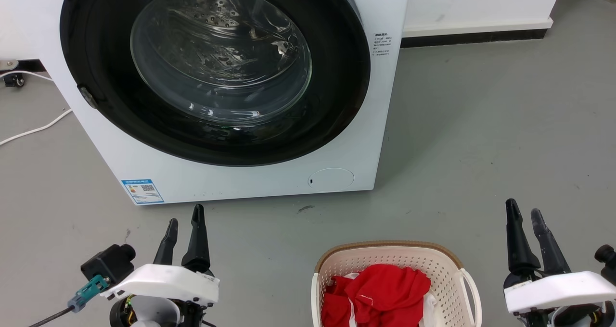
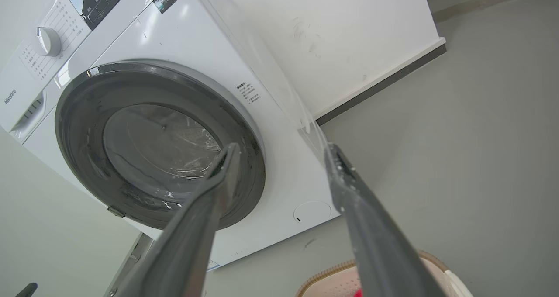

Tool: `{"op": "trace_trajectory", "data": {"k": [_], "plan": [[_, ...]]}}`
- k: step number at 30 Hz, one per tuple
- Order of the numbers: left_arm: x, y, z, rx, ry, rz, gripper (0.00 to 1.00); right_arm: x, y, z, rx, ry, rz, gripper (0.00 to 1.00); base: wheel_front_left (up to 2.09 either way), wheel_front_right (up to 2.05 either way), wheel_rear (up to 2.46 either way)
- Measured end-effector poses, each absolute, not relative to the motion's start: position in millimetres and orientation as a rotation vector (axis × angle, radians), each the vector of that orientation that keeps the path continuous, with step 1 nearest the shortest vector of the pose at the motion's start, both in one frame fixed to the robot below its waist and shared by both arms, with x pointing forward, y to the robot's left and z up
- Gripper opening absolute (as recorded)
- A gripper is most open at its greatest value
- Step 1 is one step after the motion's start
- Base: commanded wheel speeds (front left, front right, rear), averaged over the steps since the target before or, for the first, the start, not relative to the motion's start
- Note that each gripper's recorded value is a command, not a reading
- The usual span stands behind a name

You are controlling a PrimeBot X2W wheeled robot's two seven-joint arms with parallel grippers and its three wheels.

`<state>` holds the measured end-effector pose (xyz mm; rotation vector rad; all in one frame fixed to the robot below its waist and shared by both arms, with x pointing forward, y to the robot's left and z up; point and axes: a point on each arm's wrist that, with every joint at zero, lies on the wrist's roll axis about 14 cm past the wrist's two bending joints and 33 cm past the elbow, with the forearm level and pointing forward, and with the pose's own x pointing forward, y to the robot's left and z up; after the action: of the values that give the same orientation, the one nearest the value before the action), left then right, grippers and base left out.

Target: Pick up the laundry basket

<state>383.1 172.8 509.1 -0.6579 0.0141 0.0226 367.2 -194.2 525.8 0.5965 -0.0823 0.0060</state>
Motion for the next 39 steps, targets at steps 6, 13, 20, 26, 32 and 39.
{"op": "trace_trajectory", "data": {"k": [6, 13, 20, 26, 32, 39], "plan": [[383.1, 169.0, 513.5, -0.584, -0.005, 0.008, 1.00, 365.0, -194.8, 528.0, 0.516, -0.096, 0.006, 1.00, 0.00, 0.00, 0.00], [382.5, 166.6, 517.1, -0.504, -0.027, -0.002, 1.00, 363.7, -195.4, 531.6, 0.450, -0.114, 0.007, 1.00, 0.00, 0.00, 0.00], [381.3, 163.6, 518.9, -0.427, -0.042, -0.014, 1.00, 361.2, -195.3, 533.4, 0.384, -0.126, 0.009, 1.00, 0.00, 0.00, 0.00], [379.8, 160.6, 519.9, -0.368, -0.055, -0.026, 1.00, 359.4, -194.9, 536.1, 0.329, -0.141, 0.012, 1.00, 0.00, 0.00, 0.00], [379.5, 157.1, 521.8, -0.306, -0.070, -0.040, 1.00, 357.9, -194.8, 537.5, 0.276, -0.151, 0.014, 1.00, 0.00, 0.00, 0.00], [378.5, 154.9, 522.6, -0.250, -0.083, -0.049, 1.00, 355.6, -195.0, 538.0, 0.229, -0.159, 0.015, 1.00, 0.00, 0.00, 0.00]]}}
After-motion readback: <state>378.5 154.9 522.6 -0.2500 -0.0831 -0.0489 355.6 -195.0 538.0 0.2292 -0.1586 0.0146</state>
